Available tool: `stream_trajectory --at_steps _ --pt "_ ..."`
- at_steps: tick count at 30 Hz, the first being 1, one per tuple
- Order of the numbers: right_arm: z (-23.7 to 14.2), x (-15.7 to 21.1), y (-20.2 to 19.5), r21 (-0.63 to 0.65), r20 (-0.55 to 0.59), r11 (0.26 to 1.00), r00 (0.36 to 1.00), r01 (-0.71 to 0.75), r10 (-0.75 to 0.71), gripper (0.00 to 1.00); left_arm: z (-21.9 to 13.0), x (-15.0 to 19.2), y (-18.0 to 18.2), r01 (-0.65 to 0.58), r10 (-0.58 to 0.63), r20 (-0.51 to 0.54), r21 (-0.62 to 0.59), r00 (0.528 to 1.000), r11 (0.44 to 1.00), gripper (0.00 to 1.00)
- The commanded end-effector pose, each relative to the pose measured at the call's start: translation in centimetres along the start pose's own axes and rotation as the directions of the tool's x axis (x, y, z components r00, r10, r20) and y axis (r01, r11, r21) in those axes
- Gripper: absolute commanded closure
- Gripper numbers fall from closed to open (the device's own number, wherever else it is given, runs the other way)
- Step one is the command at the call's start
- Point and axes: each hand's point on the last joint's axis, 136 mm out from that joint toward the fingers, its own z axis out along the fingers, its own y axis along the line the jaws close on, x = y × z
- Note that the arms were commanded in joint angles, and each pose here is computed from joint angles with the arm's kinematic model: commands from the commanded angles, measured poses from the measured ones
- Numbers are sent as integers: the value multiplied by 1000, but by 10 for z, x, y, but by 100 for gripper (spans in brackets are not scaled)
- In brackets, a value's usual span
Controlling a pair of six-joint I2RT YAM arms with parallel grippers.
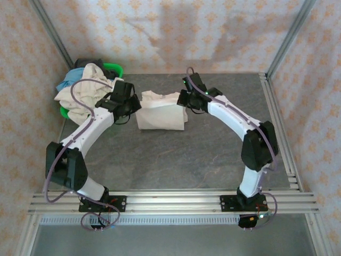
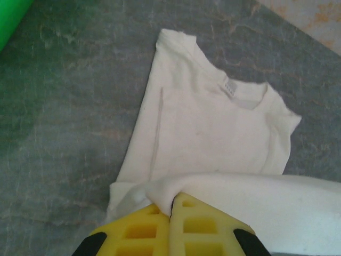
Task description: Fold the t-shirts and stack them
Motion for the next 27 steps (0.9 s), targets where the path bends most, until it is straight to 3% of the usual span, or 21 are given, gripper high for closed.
stream_trajectory --at_steps 1,10,11,14,15,18,23,27 --pt "14 -14 -10 39 -23 999 1000 -7 8 100 21 -26 9 -23 26 25 -93 999 995 100" --pt "69 -46 -29 91 -46 994 996 -69 73 100 104 -65 -4 1 -5 -33 -131 999 991 99" --pt "76 -47 -31 95 -53 993 996 -72 77 98 112 -68 -5 -5 -1 -44 -137 999 991 88" --pt "97 -50 -42 129 -76 989 994 -73 83 76 134 -72 -5 -33 16 -99 -175 995 984 75" --pt "103 -51 -47 149 -91 986 992 -74 88 70 140 -73 -4 -41 21 -107 -188 994 981 62" --pt "105 -61 -61 198 -95 978 992 -68 88 66 144 -79 2 -48 24 -112 -216 993 975 42" --pt "88 -66 -29 105 -45 994 999 9 -5 58 129 -80 -2 -72 56 -91 -184 994 980 40" --pt "111 -42 -1 26 -77 998 995 63 -61 59 134 -57 -19 -116 106 -90 -107 990 988 48"
